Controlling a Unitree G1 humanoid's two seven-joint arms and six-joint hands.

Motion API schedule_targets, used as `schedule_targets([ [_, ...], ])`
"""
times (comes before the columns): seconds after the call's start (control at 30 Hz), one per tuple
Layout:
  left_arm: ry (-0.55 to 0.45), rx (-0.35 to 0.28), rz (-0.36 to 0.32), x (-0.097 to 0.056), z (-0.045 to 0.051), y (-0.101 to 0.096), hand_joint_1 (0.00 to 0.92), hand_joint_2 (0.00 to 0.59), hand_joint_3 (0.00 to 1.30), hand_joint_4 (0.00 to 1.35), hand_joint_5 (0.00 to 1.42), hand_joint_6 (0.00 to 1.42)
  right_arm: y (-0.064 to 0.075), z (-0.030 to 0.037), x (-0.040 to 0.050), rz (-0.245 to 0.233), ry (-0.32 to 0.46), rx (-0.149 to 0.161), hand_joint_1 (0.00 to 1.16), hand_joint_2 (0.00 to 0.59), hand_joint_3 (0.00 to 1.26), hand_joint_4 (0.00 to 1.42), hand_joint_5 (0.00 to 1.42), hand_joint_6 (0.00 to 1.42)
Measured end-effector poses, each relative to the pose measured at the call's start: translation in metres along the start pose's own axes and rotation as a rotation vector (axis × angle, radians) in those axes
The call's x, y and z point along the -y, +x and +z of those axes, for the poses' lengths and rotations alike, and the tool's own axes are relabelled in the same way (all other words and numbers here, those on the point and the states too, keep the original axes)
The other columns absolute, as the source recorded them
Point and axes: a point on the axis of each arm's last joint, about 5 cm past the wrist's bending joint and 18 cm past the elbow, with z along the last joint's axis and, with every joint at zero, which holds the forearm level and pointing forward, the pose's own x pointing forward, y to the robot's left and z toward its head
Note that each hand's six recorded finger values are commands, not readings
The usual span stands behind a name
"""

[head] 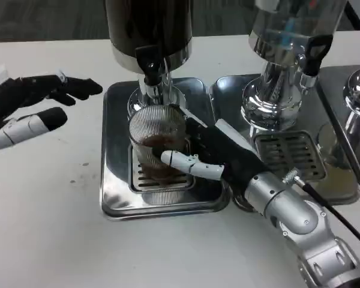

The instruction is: Grasp the cup under the faucet to collect the drink, then remove the cup.

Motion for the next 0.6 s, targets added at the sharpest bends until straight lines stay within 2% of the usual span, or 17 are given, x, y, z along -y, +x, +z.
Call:
schedule_targets([
  [0.4,0.002,-0.002,-0.001,-0.0004,0.0002,-0.0008,0.0,0.11,0.37,0.29,0.28,0.33,0.0002,0.0008,-0.001,-0.008,-0.052,-0.007,0.6,0.202,0.0,0.0,0.0,0.0],
  [0.6,-0.001,-0.007,-0.004,0.0011,-0.0005,-0.0023,0.0,0.109,0.38,0.3,0.28,0.33,0.0008,0.0043,-0.0029,-0.038,-0.099,-0.015,0.6,0.202,0.0,0.0,0.0,0.0],
])
